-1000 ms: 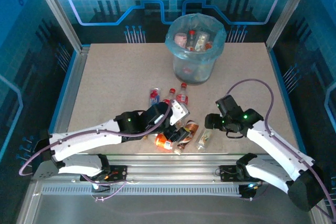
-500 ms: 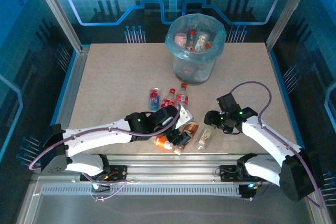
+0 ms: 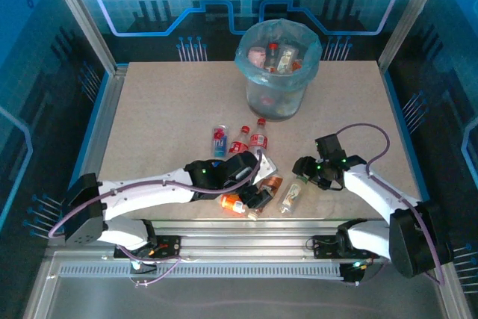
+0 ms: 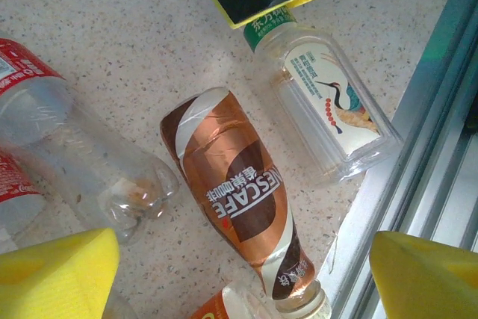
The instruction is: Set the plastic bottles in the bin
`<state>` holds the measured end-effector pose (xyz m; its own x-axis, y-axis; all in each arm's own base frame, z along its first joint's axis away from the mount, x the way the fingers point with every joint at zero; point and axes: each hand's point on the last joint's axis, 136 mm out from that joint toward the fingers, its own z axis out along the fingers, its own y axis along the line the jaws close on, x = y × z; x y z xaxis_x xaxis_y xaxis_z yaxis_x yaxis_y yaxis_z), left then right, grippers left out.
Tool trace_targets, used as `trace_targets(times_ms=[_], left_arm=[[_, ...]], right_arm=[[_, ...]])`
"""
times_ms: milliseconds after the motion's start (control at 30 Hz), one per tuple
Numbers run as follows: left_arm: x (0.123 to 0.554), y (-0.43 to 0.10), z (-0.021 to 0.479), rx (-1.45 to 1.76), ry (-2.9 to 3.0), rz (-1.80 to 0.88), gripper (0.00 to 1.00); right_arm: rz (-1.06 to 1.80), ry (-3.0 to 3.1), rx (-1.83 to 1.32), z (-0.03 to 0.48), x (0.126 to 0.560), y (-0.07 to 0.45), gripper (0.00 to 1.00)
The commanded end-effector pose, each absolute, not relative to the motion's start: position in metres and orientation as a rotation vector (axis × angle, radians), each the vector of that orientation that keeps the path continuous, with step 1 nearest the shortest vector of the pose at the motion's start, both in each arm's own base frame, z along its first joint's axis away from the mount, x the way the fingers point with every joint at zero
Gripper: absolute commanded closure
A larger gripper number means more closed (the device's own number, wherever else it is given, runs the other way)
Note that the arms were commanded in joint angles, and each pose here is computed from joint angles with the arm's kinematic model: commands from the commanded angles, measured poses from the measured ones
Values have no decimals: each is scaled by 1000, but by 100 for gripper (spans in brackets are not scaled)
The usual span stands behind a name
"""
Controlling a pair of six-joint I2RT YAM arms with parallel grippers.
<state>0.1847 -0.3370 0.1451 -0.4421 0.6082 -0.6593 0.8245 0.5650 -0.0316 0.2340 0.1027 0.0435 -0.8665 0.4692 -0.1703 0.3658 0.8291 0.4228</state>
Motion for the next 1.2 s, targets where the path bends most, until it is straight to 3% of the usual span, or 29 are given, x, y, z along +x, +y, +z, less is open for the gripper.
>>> trace_targets(times_ms=[0,667,933,1000,1100,1167], left_arm=[[187,-348,151,1142,2190,-477,12],[203,-343,178,1032,2136,-438,11],[223,-330,199,901,2104,-423,10],[224,-328,203,866,2086,-453,10],[226,-323,209,816,2073,-491,9],[227,-319,214,785,2070,-497,9]], right_arm=[[618,2717,703,39,237,105,34],[629,2631,726,50,252,92,54],[657,2665,700,48,256,98,55],[652,2666,710,42,255,97,53],[615,2693,738,33,251,94,34],[623,2718,728,29,251,96,31]])
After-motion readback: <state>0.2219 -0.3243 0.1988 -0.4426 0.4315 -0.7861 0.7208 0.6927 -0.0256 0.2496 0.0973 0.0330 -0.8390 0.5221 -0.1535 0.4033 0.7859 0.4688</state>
